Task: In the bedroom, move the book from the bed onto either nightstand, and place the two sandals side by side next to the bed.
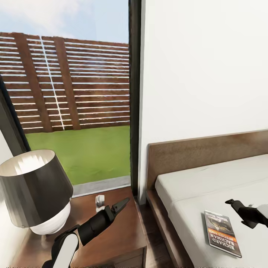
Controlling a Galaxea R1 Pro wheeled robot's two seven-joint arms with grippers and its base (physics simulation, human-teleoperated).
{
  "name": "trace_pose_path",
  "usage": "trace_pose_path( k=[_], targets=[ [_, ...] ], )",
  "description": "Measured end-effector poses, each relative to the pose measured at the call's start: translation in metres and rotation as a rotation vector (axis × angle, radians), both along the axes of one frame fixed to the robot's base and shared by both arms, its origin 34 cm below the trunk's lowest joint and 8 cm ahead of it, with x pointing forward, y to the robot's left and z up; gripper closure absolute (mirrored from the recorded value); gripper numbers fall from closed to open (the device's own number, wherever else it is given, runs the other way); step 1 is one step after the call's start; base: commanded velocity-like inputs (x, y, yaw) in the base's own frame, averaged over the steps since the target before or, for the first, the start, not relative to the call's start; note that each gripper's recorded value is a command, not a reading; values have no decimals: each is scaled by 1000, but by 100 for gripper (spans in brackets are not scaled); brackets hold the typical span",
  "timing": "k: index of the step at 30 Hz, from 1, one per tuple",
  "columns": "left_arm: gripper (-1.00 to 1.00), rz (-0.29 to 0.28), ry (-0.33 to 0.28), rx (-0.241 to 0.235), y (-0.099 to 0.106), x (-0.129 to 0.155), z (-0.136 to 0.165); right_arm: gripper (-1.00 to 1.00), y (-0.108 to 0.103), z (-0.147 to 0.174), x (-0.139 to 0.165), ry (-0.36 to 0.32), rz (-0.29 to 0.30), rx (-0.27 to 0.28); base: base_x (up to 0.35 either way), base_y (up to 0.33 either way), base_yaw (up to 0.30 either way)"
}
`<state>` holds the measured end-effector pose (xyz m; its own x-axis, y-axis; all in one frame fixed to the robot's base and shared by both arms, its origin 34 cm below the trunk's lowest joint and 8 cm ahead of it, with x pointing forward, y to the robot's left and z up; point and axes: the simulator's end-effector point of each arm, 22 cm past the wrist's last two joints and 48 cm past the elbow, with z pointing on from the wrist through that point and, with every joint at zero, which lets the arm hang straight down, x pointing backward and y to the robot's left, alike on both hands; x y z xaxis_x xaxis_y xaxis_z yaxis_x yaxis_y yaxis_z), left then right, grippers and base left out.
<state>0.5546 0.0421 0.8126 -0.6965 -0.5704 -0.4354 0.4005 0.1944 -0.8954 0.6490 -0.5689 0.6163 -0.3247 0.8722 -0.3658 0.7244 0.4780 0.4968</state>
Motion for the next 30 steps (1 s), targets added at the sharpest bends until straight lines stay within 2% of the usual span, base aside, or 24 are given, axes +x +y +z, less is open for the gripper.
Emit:
trace_pose_path(
  k=[9,30],
  targets=[
    [-100,0,0,0,0,-3,-18,-100,-1,-17,-2,-3,0,-3,0,0,0],
    [-100,0,0,0,0,-3,-18,-100,0,-18,-3,-2,0,1,0,0,0]
  ],
)
